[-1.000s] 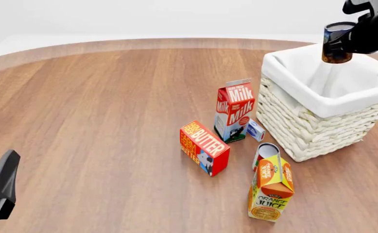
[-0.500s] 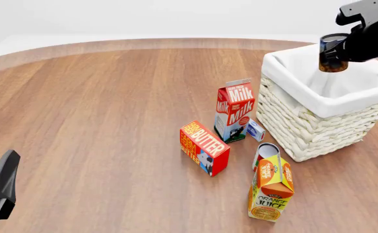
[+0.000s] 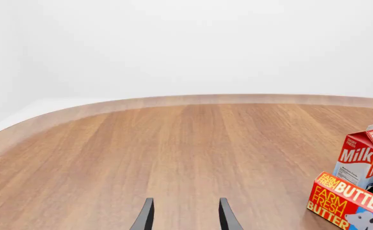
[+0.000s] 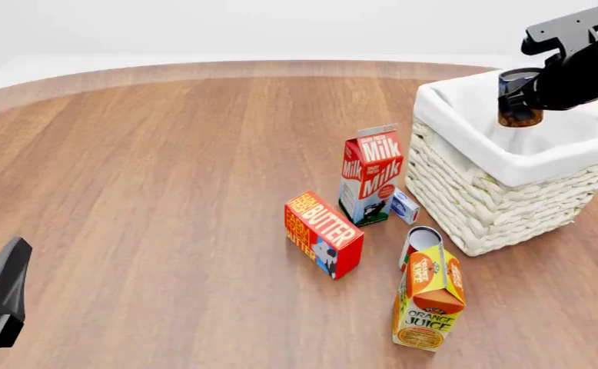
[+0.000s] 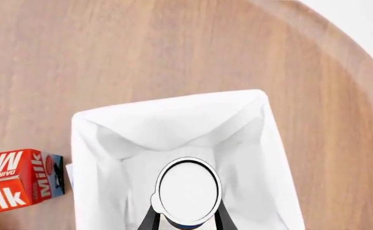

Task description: Pick up the alphabet soup, and put it in the basket.

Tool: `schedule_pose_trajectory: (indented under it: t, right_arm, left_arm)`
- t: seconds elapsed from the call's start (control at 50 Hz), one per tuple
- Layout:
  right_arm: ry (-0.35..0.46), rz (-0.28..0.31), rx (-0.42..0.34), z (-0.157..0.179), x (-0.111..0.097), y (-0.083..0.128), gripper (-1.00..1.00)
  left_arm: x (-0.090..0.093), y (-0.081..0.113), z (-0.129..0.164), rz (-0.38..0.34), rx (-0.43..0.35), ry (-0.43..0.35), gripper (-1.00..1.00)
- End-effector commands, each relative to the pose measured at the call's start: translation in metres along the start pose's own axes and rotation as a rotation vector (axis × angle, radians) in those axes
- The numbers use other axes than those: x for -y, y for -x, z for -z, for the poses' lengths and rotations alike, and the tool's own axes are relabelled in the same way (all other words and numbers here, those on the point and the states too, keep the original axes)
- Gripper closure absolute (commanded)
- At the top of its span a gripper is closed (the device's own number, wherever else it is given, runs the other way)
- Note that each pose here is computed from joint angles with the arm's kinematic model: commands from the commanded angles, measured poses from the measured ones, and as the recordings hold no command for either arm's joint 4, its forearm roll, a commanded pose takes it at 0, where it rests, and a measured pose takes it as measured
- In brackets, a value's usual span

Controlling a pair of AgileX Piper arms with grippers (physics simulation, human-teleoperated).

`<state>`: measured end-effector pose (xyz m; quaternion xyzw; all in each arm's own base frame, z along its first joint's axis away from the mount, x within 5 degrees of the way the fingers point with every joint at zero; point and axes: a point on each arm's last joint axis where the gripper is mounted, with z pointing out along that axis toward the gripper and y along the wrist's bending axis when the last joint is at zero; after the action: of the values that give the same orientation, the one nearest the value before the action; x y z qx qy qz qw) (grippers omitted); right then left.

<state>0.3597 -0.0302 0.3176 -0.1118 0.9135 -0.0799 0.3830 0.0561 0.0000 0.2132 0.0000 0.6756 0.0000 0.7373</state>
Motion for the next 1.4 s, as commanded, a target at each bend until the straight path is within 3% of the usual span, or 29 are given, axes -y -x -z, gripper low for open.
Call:
schedule_pose_trajectory:
  t: [0.02, 1.0, 1.02, 1.4]
  right_arm:
    - [-0.002, -0.017, -0.001, -0.003, 0.001, -0.001, 1.0]
    - [0.012, -0.013, -0.06, -0.027, 0.0, -0.014, 1.0]
    - [0.011, -0.015, -0.06, -0.027, 0.0, -0.014, -1.0]
    - [0.009, -0.023, -0.054, -0.027, 0.001, -0.013, -1.0]
  left_arm:
    - [0.0, 0.0, 0.0, 0.0, 0.0, 0.0, -1.0]
    - [0.0, 0.0, 0.0, 0.0, 0.0, 0.0, -1.0]
    - [0.0, 0.0, 0.0, 0.0, 0.0, 0.0, -1.0]
    - [0.0, 0.0, 0.0, 0.0, 0.0, 0.0, -1.0]
